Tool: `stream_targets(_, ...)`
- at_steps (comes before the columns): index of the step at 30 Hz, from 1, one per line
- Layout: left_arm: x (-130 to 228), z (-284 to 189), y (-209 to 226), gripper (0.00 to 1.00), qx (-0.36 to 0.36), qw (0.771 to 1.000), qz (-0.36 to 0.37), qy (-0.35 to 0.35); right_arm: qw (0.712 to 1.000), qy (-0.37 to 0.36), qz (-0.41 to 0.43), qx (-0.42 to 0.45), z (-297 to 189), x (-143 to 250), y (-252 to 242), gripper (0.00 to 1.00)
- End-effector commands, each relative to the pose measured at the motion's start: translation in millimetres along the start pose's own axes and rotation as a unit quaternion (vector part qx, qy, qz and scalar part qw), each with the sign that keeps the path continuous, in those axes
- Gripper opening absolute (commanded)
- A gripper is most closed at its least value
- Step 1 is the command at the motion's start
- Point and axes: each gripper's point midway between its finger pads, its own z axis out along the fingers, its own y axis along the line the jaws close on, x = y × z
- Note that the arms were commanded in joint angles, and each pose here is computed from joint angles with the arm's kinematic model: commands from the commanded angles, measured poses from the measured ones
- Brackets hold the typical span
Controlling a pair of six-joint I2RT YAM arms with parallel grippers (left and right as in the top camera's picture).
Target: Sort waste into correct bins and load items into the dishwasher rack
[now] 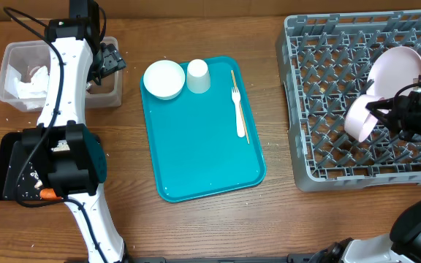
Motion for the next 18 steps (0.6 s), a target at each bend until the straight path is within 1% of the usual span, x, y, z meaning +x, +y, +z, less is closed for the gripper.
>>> stream_targets(1,-7,-8,-1,1.00,0.008,1.000,-0.016,-0.011,0.999,0.016,-0.021,-0.022,8,8,6,0.04)
stream_targets(7,-7,-8,-2,1.00,0.009,1.000,-0.016,-0.011,0.999,0.029,-0.016,-0.022,22,21,-11,0.04)
stream_targets(12,-7,-8,-1,1.00,0.008,1.000,-0.016,-0.011,0.999,0.029,0.002,-0.015,25,22,-19,0.04)
stream_targets(14,-7,-8,-2,1.00,0.009,1.000,-0.016,-0.011,0.999,0.020,0.029,0.017,18,15,-25,0.04)
stream_targets(18,-7,-8,-2,1.00,0.009,1.000,-0.016,-0.011,0.996,0.002,0.056,0.074,1,2,-31,0.04)
